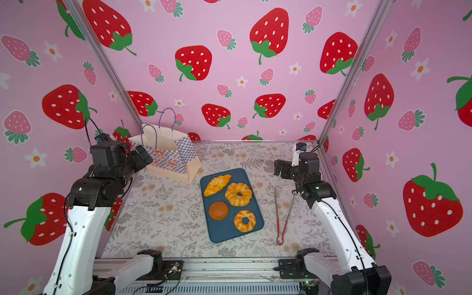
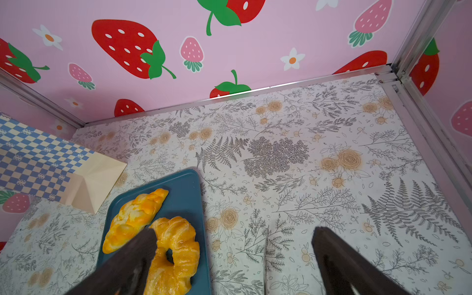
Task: Pack bread into a paper bag
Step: Move the paper bag to the center of the board.
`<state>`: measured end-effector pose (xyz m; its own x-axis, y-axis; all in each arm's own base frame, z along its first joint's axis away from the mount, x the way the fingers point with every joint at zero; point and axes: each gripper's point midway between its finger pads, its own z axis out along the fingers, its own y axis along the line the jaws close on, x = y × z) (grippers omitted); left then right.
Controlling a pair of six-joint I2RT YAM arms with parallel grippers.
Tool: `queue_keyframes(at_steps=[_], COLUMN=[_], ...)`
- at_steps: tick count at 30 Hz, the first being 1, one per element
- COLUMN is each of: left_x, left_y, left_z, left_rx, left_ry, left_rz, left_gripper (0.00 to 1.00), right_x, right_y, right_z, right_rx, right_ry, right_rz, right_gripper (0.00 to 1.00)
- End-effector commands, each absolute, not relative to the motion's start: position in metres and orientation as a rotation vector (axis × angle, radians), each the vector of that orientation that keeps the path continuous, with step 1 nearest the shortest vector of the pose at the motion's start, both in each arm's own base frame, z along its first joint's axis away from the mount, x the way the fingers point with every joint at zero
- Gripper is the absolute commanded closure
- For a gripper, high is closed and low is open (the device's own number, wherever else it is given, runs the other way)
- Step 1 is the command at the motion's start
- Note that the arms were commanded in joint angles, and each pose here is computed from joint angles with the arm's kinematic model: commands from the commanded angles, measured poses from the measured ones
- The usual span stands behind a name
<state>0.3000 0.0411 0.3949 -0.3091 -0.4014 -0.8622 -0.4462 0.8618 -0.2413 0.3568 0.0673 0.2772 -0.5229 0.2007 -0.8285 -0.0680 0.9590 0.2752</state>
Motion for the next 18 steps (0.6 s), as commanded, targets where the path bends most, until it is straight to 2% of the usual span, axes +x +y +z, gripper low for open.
queue_keyframes(at_steps=[1, 5, 9, 14, 16, 17, 18], left_x=[0.3, 0.299, 0.3, 0.301, 0.301, 0.302, 0.302], left_y=[0.043, 0.045, 0.044, 0.045, 0.044, 0.044, 0.044], left_z=[0.401, 0.4, 0.399, 0.398, 0.4, 0.401, 0.402], left_rx=[-0.618, -0.619, -0.616, -0.613, -0.604, -0.605, -0.601], left_ry=[1.913, 1.916, 1.922, 1.931, 1.927, 1.924, 1.925], left_rz=[0.058, 0.068, 0.068, 0.066, 0.06, 0.057, 0.056], left_gripper=[0.0, 0.0, 0.0, 0.0, 0.0, 0.0, 0.0], right_x=[0.36, 0.375, 0.382, 0.373, 0.384, 0.387, 0.39], right_y=[0.085, 0.082, 0.053, 0.031, 0.056, 0.065, 0.082], right_z=[0.291, 0.299, 0.296, 0.285, 0.272, 0.265, 0.261], right_rx=[0.019, 0.178, 0.588, 0.726, 0.49, 0.479, 0.459], right_ry=[2.136, 2.189, 2.198, 2.285, 2.38, 2.395, 2.391], right_rz=[0.414, 0.442, 0.379, 0.211, 0.379, 0.495, 0.695], right_gripper=[0.0, 0.0, 0.0, 0.0, 0.0, 0.03, 0.11])
